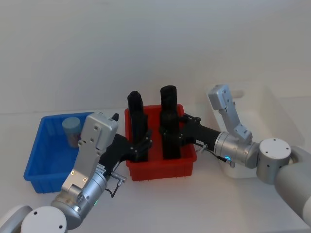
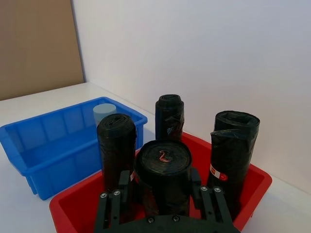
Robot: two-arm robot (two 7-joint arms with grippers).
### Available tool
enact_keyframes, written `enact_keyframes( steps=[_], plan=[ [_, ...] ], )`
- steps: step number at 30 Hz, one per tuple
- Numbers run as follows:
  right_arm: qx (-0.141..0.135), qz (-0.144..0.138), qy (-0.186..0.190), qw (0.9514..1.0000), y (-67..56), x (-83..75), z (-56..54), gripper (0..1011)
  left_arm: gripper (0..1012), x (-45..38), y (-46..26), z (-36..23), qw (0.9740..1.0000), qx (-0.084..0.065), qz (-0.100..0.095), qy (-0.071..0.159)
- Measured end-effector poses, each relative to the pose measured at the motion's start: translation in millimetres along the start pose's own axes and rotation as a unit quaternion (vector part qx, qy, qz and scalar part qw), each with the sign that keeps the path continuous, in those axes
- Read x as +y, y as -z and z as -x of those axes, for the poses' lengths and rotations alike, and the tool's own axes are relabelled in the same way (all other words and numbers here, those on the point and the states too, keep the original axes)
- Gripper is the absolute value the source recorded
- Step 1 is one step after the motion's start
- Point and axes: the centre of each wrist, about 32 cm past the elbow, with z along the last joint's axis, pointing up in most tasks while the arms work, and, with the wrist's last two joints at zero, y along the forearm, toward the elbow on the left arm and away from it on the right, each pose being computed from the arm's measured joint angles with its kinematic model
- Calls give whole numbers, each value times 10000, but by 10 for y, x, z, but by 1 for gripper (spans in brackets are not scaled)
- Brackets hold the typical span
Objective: Pick the cotton swabs from the blue box and place them into the white box.
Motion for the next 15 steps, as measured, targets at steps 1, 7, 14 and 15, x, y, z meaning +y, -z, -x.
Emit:
enact_keyframes(
  steps=[1,7,14,15],
  plan=[
    [-5,-6,-7,10000,-2,3,-2,732,1004,0,0,0,10000,0,0,0],
    [-8,-22,-25,10000,-19,20,-22,523,1004,0,0,0,10000,0,0,0],
    [-1,-142,70,9999,-38,9,-60,488,1004,0,0,0,10000,0,0,0],
    [-7,-172,88,9998,-44,8,-65,487,1004,0,0,0,10000,0,0,0]
  ],
)
